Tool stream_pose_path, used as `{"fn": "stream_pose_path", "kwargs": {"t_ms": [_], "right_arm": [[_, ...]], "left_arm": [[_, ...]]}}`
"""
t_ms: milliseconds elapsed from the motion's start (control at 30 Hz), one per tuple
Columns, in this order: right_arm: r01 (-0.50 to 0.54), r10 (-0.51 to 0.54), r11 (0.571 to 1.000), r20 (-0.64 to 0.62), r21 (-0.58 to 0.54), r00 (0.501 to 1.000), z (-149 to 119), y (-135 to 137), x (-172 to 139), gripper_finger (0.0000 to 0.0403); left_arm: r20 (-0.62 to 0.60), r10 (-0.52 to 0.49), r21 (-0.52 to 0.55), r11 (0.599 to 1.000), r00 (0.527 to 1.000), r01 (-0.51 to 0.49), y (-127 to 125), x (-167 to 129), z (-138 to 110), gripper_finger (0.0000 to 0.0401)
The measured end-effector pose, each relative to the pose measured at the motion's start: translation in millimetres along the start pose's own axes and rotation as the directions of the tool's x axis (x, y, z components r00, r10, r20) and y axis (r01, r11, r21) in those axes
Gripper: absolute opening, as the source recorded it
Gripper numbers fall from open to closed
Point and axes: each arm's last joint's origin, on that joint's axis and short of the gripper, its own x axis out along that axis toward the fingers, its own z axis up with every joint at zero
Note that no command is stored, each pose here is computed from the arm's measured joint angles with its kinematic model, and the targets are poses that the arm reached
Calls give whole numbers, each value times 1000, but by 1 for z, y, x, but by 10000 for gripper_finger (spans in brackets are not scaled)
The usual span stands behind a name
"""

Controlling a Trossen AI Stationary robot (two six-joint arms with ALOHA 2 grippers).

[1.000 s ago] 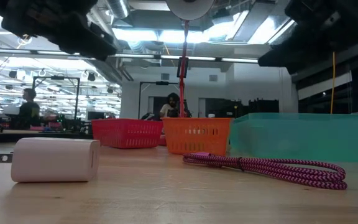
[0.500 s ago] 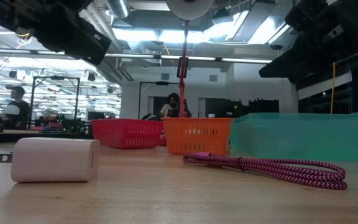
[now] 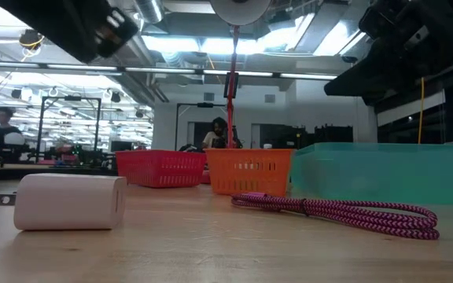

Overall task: Pick and place items into bin
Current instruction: Put the white charger adapter into the orange bin

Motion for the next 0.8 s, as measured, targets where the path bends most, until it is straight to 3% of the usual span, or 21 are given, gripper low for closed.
{"fn": "stream_pose_path", "kwargs": {"t_ms": [167, 333, 667, 800], "right_arm": [[-1, 1, 1000, 4, 22, 1000, 0, 0, 0, 4], [-2, 2, 1000, 4, 29, 1000, 0, 0, 0, 4], [-17, 17, 999, -8, 35, 1000, -2, 4, 0, 4], [-26, 26, 999, -34, 23, 999, -8, 8, 2, 4]], "left_arm": [[9, -28, -21, 999, 1000, 28, -29, 5, 17, 3], [17, 6, -55, 998, 1000, -5, -46, 13, 25, 3], [4, 118, -108, 987, 993, -117, -44, 30, 23, 18], [11, 144, -210, 968, 990, -138, -43, 31, 23, 47]]}}
